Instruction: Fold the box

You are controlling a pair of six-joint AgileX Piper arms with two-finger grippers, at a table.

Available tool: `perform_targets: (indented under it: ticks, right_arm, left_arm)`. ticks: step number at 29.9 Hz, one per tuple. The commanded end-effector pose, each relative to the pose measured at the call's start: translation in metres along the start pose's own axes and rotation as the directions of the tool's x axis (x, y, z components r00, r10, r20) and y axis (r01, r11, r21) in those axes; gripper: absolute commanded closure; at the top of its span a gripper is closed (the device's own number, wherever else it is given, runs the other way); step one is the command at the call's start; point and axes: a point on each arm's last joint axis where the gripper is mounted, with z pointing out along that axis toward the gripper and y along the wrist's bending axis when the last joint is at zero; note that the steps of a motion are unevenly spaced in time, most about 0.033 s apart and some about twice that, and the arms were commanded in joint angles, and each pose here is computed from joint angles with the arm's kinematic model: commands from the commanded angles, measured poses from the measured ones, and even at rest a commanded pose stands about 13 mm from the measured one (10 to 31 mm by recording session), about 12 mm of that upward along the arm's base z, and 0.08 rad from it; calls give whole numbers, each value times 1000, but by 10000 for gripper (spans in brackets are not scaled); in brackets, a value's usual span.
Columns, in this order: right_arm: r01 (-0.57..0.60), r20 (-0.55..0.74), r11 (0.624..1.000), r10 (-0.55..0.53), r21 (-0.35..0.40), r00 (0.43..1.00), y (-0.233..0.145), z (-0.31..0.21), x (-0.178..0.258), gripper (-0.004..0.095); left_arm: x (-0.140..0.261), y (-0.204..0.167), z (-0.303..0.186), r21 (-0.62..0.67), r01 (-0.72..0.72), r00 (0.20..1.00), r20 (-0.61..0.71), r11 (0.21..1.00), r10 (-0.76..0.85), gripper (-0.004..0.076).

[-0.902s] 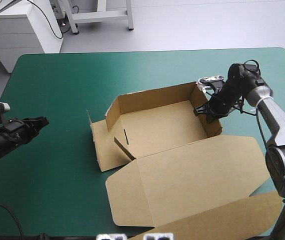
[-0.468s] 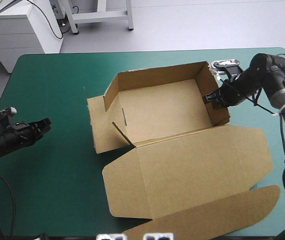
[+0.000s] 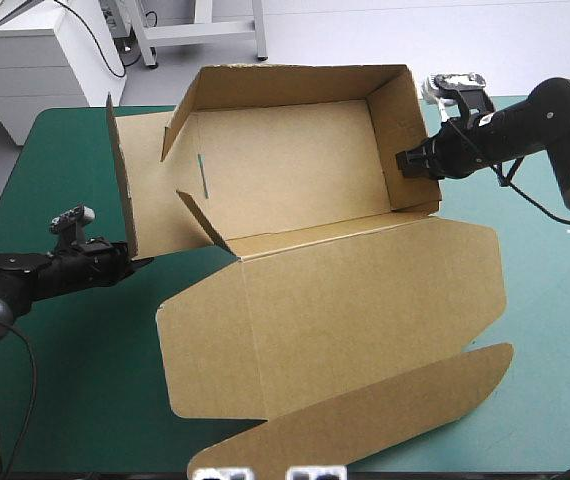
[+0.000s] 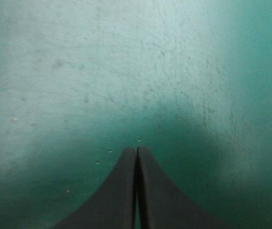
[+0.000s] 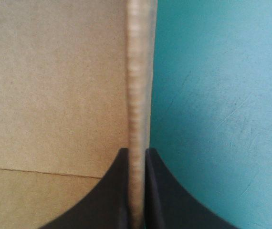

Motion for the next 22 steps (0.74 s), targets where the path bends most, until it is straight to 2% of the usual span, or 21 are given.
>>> perform_targets:
  ticks: [1, 6, 10, 17, 22]
  right_arm:
    - [22, 84, 999, -18, -45, 996, 17, -27, -4, 926]
    - [18, 72, 999, -15, -45, 997, 14, -22, -5, 924]
    - [1, 37, 999, 1, -41, 999, 5, -7, -6, 924]
    - [-3, -42, 995, 7, 103, 999, -21, 16, -5, 924]
    - [3, -59, 989, 5, 147, 998, -27, 18, -4, 924]
  left_arm:
    - [-10, -27, 0, 85, -14, 1000, 26, 996, 12, 733]
    - [-16, -57, 5, 156, -90, 996, 17, 984, 89, 733]
    - [-25, -79, 2, 211, -94, 996, 21, 973, 91, 733]
    - [-40, -105, -12, 325, -108, 993, -6, 940, 116, 733]
    - [-46, -111, -17, 343, -100, 995, 5, 934, 104, 733]
